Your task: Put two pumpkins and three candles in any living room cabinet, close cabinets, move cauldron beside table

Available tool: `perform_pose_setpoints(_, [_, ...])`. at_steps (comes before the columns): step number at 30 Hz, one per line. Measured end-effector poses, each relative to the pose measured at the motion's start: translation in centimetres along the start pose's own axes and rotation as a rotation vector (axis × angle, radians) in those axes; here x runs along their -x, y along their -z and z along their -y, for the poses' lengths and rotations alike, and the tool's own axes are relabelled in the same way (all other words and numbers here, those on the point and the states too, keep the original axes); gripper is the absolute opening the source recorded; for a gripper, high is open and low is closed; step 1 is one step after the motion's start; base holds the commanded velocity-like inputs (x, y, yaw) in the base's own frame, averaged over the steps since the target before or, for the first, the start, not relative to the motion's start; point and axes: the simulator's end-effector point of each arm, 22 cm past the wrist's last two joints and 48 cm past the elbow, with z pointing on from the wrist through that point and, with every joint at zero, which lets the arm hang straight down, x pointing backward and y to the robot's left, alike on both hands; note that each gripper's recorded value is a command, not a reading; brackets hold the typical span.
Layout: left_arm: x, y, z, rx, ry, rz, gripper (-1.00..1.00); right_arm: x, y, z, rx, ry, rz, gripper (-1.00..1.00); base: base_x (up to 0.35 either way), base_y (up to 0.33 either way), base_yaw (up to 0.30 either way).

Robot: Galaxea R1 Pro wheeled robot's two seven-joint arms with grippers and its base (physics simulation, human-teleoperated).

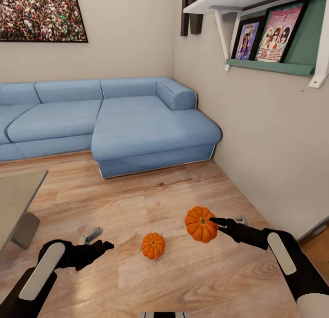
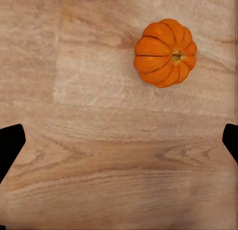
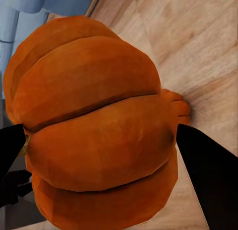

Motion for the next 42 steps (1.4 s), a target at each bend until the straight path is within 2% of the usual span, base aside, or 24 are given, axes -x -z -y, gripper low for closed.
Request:
perform_pose_setpoints(25, [-0.28, -0.16, 0.04, 0.003, -0.004, -0.006, 1.0, 0.01, 0.02, -0.12, 0.002, 0.001, 0.0, -1.0, 0.093, -0.128, 0.002])
perform_pose_setpoints(42, [-0.15, -0.15, 0.01, 0.004, -0.003, 0.0, 1.0, 0.06, 0.03, -0.28, 0.006, 0.002, 0.001, -1.0, 0.155, -0.032, 0.0])
